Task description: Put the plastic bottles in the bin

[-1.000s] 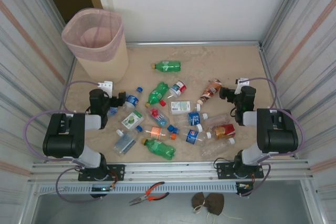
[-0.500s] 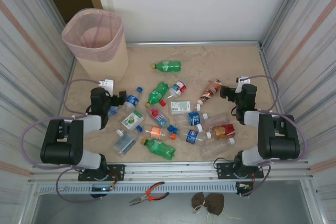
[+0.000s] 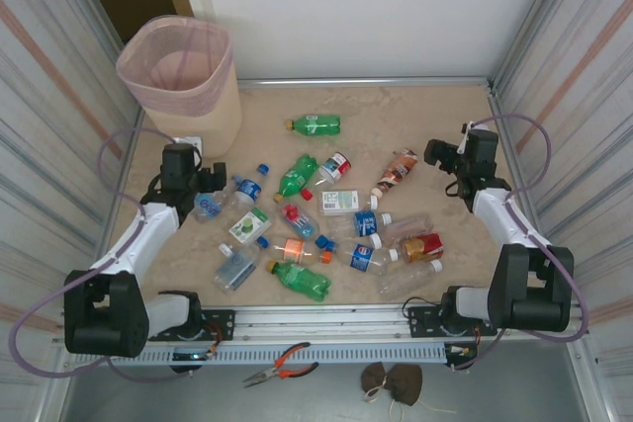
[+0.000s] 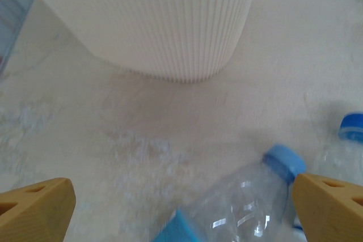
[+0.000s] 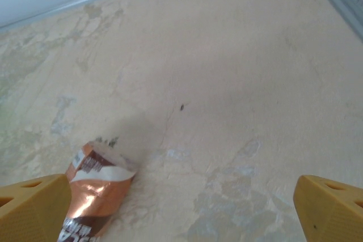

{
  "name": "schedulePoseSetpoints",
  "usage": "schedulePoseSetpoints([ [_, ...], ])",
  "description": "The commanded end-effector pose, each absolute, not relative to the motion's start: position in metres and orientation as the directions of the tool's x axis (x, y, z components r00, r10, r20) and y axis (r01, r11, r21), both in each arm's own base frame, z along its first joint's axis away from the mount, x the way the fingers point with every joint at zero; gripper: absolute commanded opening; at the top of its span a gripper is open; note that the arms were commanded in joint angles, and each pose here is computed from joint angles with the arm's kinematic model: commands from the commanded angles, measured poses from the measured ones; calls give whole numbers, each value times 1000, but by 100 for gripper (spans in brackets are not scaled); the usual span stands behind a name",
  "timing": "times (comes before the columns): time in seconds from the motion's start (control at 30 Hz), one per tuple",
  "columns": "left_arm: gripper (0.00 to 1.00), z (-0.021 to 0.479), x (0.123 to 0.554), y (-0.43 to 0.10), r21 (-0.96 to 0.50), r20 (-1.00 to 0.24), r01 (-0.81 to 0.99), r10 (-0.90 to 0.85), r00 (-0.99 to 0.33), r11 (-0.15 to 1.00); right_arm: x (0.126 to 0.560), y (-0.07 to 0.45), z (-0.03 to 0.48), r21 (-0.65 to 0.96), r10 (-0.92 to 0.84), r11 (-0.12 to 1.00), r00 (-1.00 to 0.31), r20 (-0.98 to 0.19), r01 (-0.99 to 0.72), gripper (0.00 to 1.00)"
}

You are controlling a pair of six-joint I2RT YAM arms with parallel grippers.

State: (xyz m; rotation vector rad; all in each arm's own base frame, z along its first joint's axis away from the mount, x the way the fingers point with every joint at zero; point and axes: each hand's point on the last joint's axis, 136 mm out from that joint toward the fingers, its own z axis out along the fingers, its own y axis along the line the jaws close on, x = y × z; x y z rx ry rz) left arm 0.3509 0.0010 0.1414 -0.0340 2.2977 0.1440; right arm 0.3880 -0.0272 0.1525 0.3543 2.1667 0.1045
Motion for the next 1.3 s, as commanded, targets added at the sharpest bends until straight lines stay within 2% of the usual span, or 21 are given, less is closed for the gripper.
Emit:
schedulePoseSetpoints([
  [0.0, 97, 121, 312, -1, 93, -549, -51, 8, -836, 994, 362, -17, 134, 274, 365, 931, -654, -663, 242, 99],
  [0.2, 96, 119, 290, -15, 101, -375, 144, 172, -911, 984, 359, -13, 143, 334, 392, 917, -649, -652, 219, 99],
  [0.3, 99, 117, 287, -34, 61, -355, 328, 328, -876, 943, 360, -14, 145, 325, 381, 922, -653, -655, 212, 99],
  [0.37, 99, 114, 288, -38, 103, -345, 420, 429, -835, 902, 361, -19, 146, 319, 389, 920, -653, -650, 229, 99],
  [0.53, 99, 103, 300, -32, 216, -324, 554, 594, -736, 804, 363, -26, 148, 353, 419, 905, -642, -642, 237, 99],
  [0.63, 99, 95, 302, -33, 206, -296, 620, 652, -698, 757, 364, -28, 150, 351, 416, 906, -637, -649, 235, 99],
  [0.87, 97, 74, 314, -26, 167, -264, 624, 644, -718, 764, 365, -32, 159, 356, 416, 906, -626, -660, 228, 99],
  [1.27, 95, 49, 311, -11, 158, -133, 594, 613, -778, 789, 362, -36, 167, 355, 415, 907, -613, -672, 225, 99],
])
